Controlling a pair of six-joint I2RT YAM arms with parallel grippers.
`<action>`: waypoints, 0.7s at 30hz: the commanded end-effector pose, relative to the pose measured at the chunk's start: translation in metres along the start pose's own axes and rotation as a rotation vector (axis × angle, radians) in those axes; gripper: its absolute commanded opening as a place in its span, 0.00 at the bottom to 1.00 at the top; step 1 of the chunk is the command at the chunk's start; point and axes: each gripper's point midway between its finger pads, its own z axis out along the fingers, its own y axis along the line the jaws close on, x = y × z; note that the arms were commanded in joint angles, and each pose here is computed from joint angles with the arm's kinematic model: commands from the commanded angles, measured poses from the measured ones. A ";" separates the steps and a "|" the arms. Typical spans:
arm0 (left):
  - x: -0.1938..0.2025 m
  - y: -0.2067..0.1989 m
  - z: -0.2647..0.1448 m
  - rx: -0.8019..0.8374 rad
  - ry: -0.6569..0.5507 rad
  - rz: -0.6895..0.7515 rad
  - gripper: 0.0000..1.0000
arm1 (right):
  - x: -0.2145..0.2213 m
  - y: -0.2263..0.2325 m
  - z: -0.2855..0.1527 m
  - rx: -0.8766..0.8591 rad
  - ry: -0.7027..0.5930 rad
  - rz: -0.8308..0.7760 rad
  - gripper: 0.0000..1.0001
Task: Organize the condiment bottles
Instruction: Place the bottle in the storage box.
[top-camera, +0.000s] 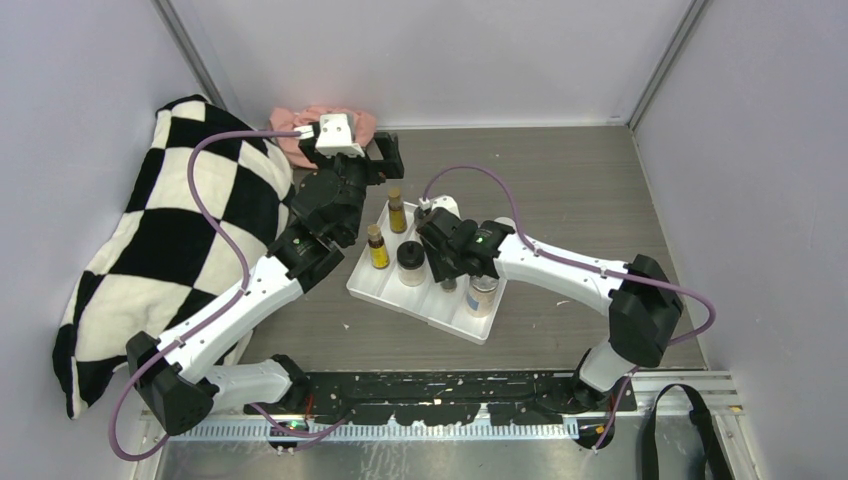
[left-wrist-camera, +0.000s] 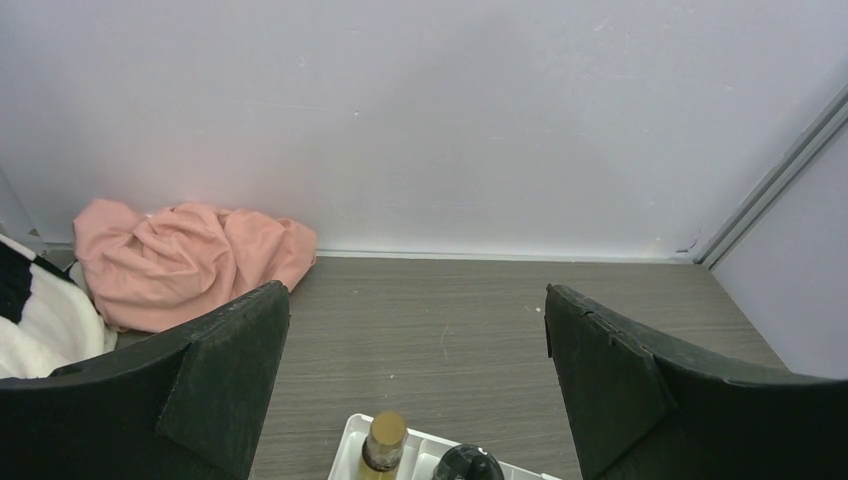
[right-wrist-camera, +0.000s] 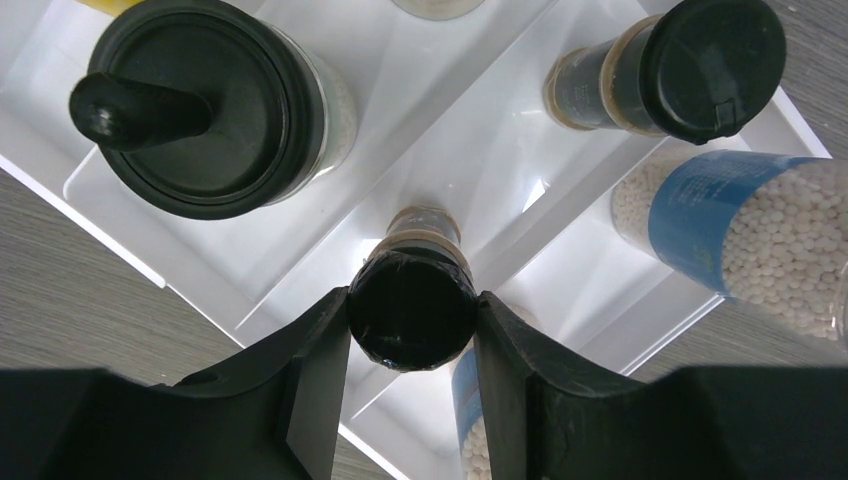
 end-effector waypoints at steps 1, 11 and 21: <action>-0.019 0.002 0.002 -0.017 -0.057 -0.047 1.00 | -0.014 0.004 -0.006 -0.020 -0.017 0.004 0.37; -0.017 0.002 0.002 -0.018 -0.053 -0.049 1.00 | -0.012 0.004 -0.006 -0.033 -0.003 0.010 0.59; -0.014 0.002 0.003 -0.022 -0.049 -0.045 1.00 | -0.018 0.006 -0.007 -0.048 -0.009 0.011 0.70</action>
